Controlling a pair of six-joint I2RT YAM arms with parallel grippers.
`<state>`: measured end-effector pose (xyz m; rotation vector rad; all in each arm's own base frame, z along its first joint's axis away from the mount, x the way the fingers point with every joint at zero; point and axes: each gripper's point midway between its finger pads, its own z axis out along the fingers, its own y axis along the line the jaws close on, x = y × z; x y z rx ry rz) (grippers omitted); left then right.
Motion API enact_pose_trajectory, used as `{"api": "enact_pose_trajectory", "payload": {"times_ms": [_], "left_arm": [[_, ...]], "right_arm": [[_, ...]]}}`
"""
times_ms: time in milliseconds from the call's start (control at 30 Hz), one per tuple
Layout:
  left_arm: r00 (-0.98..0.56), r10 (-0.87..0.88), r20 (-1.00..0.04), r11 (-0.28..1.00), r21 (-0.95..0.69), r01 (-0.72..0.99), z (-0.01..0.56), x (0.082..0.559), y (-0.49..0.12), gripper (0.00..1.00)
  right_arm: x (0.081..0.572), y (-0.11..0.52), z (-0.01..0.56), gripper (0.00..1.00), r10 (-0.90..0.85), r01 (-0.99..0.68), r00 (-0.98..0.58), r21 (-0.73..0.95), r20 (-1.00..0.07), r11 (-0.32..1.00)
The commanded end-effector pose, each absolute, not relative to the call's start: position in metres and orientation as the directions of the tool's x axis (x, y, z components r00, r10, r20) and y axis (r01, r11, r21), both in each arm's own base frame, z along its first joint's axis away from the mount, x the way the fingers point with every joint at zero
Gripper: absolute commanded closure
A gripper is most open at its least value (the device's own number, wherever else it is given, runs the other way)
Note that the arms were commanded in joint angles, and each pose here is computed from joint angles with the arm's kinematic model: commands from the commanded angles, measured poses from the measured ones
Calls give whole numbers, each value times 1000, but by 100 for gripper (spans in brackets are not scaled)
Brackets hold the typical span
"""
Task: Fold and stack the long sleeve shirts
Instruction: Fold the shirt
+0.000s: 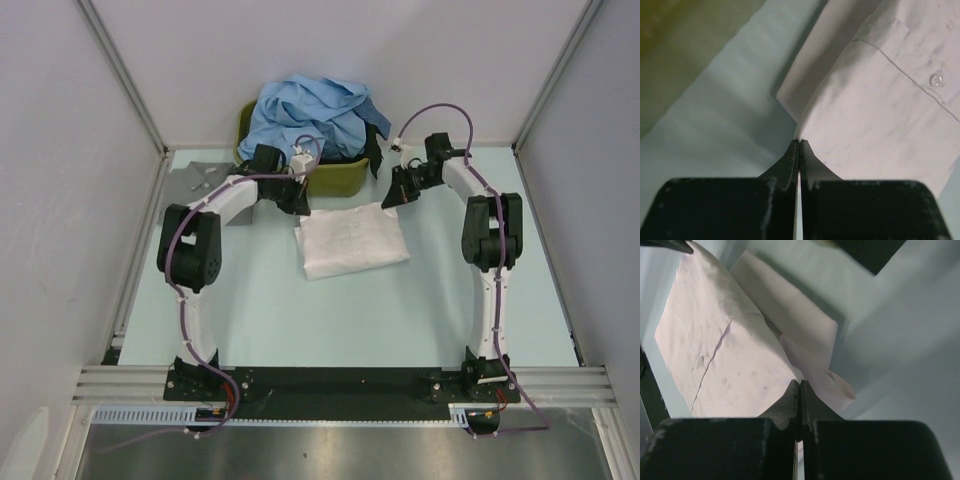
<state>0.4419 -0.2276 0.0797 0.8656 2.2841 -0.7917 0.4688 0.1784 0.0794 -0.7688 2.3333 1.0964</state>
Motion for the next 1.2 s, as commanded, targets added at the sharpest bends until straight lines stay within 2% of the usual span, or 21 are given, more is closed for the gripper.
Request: {"api": "enact_pose_trajectory", "payload": {"times_ms": [0, 167, 333, 367, 400, 467, 500, 533, 633, 700, 733, 767, 867, 900, 967, 1000, 1067, 1100, 1167], "left_arm": [[-602, 358, -714, 672, -251, 697, 86, 474, -220, 100], [-635, 364, -681, 701, -249, 669, 67, 477, -215, 100], [-680, 362, -638, 727, -263, 634, 54, 475, -209, 100], [-679, 369, -635, 726, -260, 637, 53, 473, -208, 100], [-687, 376, -622, 724, -266, 637, 51, 469, -207, 100], [-691, 384, -612, 721, -269, 639, 50, 462, -205, 100], [-693, 379, -613, 714, -282, 640, 52, 459, -204, 99], [-693, 374, -616, 714, -285, 639, 56, 457, -203, 98], [-704, 330, -629, 712, -324, 623, 67, 457, -201, 84], [-709, 269, -652, 728, -345, 593, 83, 463, -194, 68], [-712, 249, -657, 711, -375, 595, 89, 460, -196, 62], [-714, 224, -663, 706, -395, 588, 97, 460, -196, 51], [-715, 187, -673, 661, -452, 598, 110, 452, -200, 42], [-703, 166, -692, 654, -456, 604, 121, 452, -198, 42], [-758, 115, -642, 633, -541, 554, 118, 437, -200, 41], [-771, 89, -631, 636, -560, 531, 119, 435, -196, 41], [-832, 45, -553, 632, -629, 452, 105, 416, -192, 41], [-832, 26, -554, 629, -637, 445, 106, 413, -189, 41], [-872, 6, -489, 633, -674, 382, 87, 395, -186, 41]], "right_arm": [[513, 182, 80, 100, -219, -641, -710, 485, -670, 595], [521, 191, 65, 100, -211, -623, -721, 484, -660, 615], [517, 199, 54, 91, -207, -597, -747, 502, -631, 626], [516, 198, 55, 87, -202, -589, -753, 505, -626, 632], [516, 196, 55, 74, -201, -584, -757, 505, -622, 636], [514, 189, 65, 64, -193, -572, -763, 504, -617, 647], [515, 178, 69, 49, -168, -546, -775, 514, -609, 662], [512, 173, 74, 44, -155, -527, -789, 527, -594, 666], [507, 144, 97, 29, -56, -443, -829, 593, -556, 672], [492, 140, 122, 23, -20, -442, -834, 646, -551, 623], [480, 123, 116, 22, 20, -389, -862, 685, -507, 616], [468, 122, 130, 21, 28, -397, -859, 699, -512, 595], [427, 117, 123, 19, 45, -348, -899, 775, -435, 527], [416, 119, 131, 19, 48, -353, -899, 784, -436, 510], [395, 122, 111, 20, 66, -285, -929, 819, -363, 499], [396, 124, 108, 20, 74, -294, -923, 819, -377, 492], [386, 130, 94, 19, 100, -227, -947, 856, -306, 464], [390, 131, 87, 18, 106, -238, -942, 856, -318, 458], [388, 134, 76, 17, 114, -210, -951, 873, -287, 440]]}}
